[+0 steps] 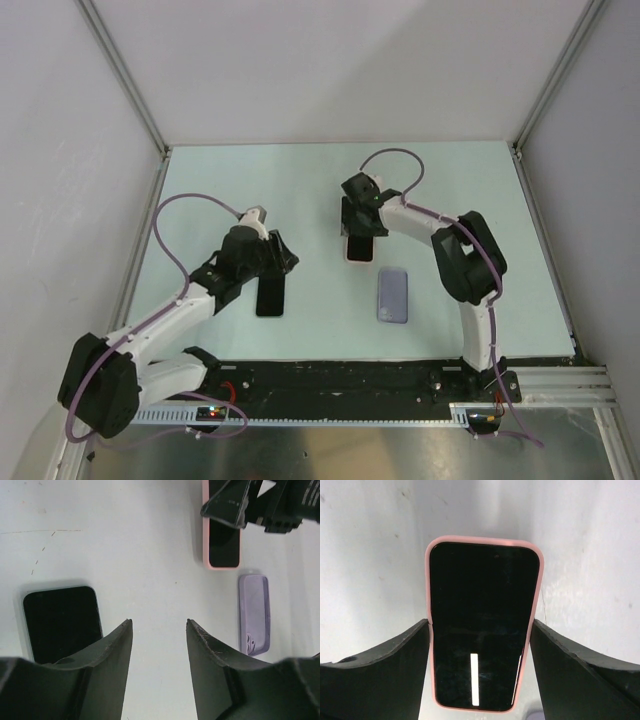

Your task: Put the phone into the phone case

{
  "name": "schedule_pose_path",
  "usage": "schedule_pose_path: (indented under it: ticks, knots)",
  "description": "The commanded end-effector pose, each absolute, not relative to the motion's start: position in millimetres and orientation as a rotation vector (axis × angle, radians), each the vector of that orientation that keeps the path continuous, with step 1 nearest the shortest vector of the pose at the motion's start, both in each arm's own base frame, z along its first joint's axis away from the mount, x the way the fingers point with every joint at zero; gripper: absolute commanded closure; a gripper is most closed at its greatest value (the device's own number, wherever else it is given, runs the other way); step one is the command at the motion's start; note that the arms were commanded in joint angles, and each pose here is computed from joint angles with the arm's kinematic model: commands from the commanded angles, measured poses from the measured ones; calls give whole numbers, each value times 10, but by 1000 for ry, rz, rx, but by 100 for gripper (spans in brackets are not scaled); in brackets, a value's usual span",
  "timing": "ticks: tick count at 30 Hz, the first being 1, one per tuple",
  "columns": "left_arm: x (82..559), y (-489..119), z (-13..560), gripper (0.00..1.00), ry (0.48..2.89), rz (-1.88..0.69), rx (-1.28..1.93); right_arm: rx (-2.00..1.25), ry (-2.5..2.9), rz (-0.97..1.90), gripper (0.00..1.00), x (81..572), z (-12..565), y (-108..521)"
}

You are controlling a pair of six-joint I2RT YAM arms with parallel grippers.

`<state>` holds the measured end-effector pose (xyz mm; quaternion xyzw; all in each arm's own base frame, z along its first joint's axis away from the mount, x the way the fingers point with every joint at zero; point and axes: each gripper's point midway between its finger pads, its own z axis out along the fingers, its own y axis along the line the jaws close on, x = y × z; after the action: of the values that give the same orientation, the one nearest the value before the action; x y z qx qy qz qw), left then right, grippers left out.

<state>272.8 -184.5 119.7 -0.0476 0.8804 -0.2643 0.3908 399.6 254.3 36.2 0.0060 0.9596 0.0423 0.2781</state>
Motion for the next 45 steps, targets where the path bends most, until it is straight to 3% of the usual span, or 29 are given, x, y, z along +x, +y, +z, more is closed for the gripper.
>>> schedule_pose_path:
  ticks: [1,8,10,14,19,21,24,32,45]
  knots:
    - [2806,-1834,1225,48,2215,-667,-141,-117,2500,178,77,4316,549,2715]
    - [2831,-1737,1080,47,2236,-606,-196,-161,2505,176,69,4528,449,2701]
    - [2837,-1701,1040,45,2241,-589,-212,-161,2510,164,60,4547,426,2679]
    - [2841,-1599,948,35,2248,-551,-260,-149,2510,167,22,4554,434,2640]
    - [2827,-1411,837,12,2242,-463,-315,-155,2476,182,4,4572,610,2614]
    - [2813,-1344,775,3,2259,-411,-305,-152,2451,202,1,4597,731,2620]
    - [2770,-1261,648,1,2293,-345,-295,-146,2420,233,1,4630,916,2620]
    - [2646,-1210,357,0,2393,-249,-204,-50,2367,309,1,4453,1366,2479]
    - [2557,-1253,175,0,2467,-126,-124,114,2368,342,1,3595,1498,1991]
